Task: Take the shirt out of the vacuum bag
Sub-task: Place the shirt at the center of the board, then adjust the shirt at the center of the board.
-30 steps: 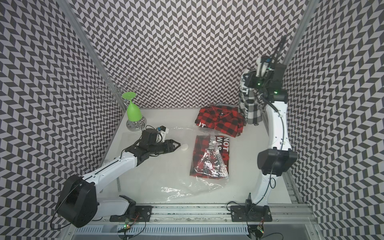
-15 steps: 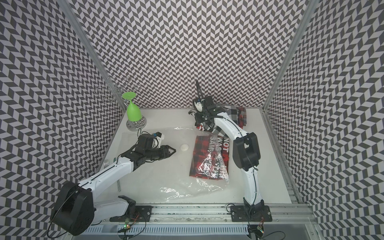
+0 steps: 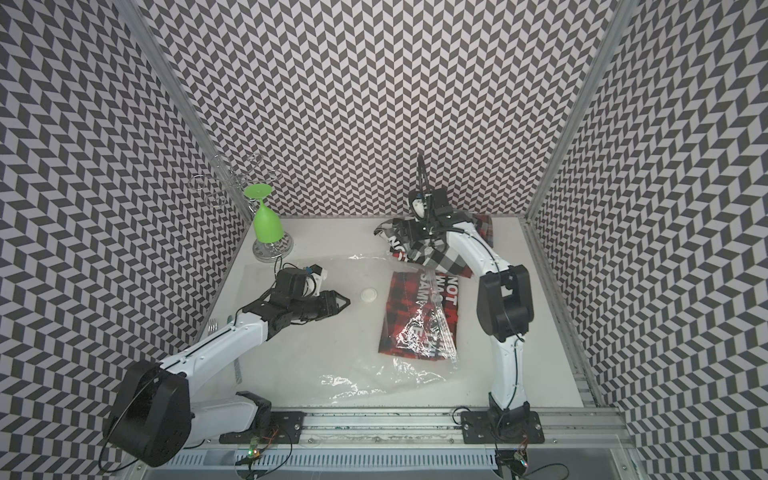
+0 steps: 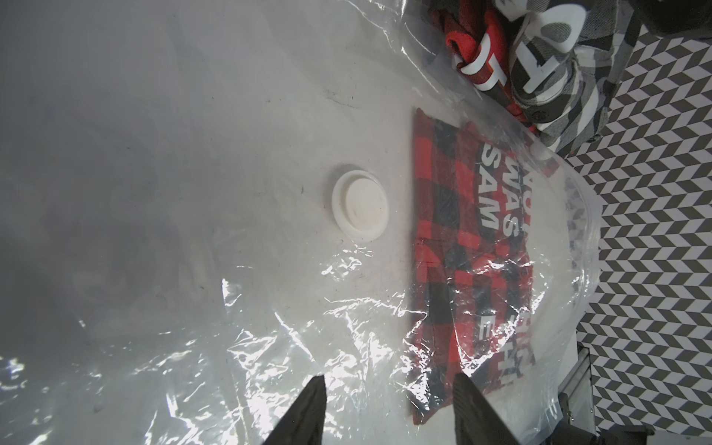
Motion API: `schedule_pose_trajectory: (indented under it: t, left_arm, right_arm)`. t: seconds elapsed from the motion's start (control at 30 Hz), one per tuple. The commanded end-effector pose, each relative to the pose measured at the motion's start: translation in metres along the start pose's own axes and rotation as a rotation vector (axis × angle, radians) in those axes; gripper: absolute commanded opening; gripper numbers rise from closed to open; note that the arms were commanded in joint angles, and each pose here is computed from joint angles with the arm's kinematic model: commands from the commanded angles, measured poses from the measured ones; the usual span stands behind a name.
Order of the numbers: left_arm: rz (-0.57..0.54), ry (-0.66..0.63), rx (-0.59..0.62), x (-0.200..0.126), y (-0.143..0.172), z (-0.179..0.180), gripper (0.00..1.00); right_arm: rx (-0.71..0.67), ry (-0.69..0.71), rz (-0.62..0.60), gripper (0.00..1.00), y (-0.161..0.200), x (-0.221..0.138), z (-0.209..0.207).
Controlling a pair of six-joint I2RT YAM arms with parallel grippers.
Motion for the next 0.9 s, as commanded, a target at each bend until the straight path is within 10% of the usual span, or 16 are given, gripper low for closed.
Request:
schedule_pose_trajectory:
  t: [0.0,0.3,0.87]
  left_arm:
    - [0.009,0.002,0.014,0.001,0.0,0.001,0.55]
    - [0.015,0.02,0.016,0.006,-0.004,-0.001,0.55]
    - [0.01,0.032,0.01,0.007,-0.007,-0.002,0.55]
  right_arm:
    - [0.084,-0.103,-0.201,0.87,-0.027,-0.078,-0.011]
    - [0.358,-0.069,-0.213,0.85,0.047,-0.123,-0.083]
    - [0.452,-0.039,-0.081,0.81,0.13,-0.094,-0.11]
Point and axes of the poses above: each gripper's point midway between its finger pads, its own x axis out along the fingers, its own z axis along the line the jaws close on, y = z × x, the point moved 9 cm from there along -x, back along the fingers, and after that the axes turned 8 degrees about -x, right-handed, at the moved point
